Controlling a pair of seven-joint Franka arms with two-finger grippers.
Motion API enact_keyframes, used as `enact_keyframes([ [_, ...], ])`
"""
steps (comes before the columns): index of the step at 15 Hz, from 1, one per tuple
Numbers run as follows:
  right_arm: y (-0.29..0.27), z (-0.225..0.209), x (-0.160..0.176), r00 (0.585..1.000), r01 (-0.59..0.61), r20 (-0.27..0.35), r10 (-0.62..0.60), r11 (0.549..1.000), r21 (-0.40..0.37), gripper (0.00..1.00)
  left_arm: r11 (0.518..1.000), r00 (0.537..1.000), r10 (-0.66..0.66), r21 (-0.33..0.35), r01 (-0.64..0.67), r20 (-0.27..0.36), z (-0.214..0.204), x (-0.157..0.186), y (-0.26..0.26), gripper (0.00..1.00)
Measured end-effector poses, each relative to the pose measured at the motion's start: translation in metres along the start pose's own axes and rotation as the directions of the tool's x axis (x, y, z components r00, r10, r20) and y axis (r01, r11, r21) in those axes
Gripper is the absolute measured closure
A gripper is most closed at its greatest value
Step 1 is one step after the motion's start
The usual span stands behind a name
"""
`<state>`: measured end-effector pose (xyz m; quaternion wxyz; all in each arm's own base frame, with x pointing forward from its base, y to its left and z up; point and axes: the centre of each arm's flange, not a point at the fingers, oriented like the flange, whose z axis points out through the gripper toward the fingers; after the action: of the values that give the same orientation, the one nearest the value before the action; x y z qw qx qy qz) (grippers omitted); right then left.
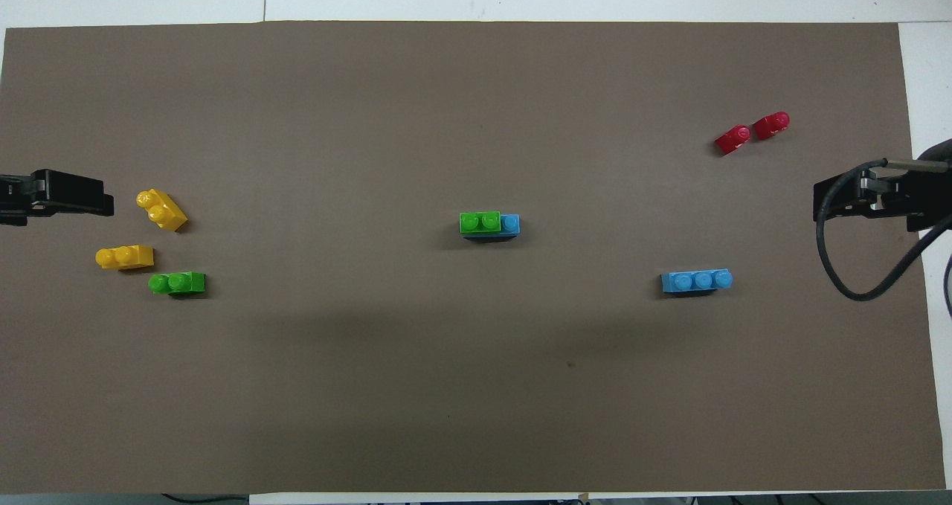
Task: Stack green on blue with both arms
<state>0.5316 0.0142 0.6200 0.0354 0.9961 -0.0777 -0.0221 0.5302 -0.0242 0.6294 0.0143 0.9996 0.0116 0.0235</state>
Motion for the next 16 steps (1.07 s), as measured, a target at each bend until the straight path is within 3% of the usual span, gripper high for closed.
enact_keyframes([
  [5,0.001,-0.002,0.001,1.000,-0.002,-0.013,0.002,1.000,0.003,0.00,1.000,1.000,0.000,0.001,0.000,0.012,0.001,-0.001,0.000,0.00],
  [10,0.000,-0.002,0.002,1.000,-0.003,-0.015,0.003,1.000,0.004,0.00,1.000,0.998,0.001,0.004,-0.001,0.065,-0.005,-0.009,0.000,0.00],
  [16,0.002,-0.002,0.002,1.000,-0.009,-0.015,0.009,1.000,0.018,0.00,1.000,0.998,0.000,0.004,0.000,0.069,-0.014,-0.011,-0.001,0.00],
])
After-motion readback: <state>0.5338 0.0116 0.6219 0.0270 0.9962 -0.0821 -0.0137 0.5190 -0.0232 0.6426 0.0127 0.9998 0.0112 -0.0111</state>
